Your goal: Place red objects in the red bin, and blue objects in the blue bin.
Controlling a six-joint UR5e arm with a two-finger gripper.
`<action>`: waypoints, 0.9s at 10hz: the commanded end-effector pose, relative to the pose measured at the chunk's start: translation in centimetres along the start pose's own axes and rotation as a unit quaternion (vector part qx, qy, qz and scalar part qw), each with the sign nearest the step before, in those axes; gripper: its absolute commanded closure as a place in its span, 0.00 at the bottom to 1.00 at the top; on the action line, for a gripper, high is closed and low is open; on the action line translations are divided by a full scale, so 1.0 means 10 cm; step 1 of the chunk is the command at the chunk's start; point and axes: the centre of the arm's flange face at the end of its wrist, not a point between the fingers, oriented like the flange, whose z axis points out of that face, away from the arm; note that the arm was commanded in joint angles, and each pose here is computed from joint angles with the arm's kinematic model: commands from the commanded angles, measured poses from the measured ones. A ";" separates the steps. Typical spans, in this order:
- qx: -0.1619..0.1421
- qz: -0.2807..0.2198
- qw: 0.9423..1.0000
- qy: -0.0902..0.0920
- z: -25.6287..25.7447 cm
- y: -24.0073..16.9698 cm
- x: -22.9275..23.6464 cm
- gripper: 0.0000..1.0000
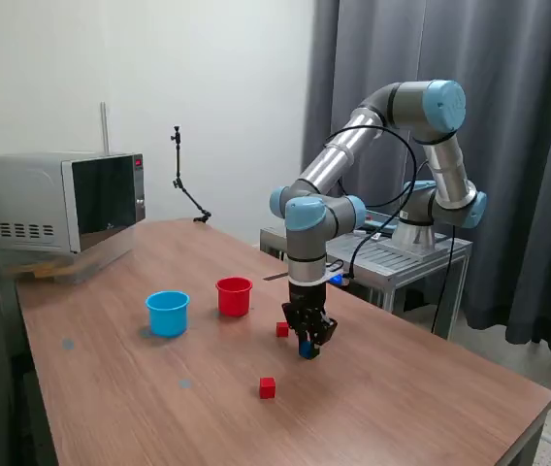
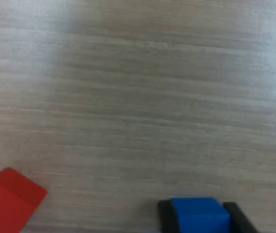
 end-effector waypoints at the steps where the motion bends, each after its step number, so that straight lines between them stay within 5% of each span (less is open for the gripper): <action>1: 0.000 0.000 1.000 0.000 0.00 0.00 0.00 1.00; 6: -0.008 0.000 1.000 -0.004 -0.10 0.01 0.00 1.00; 9: -0.054 0.005 0.998 -0.016 -0.65 0.13 -0.06 1.00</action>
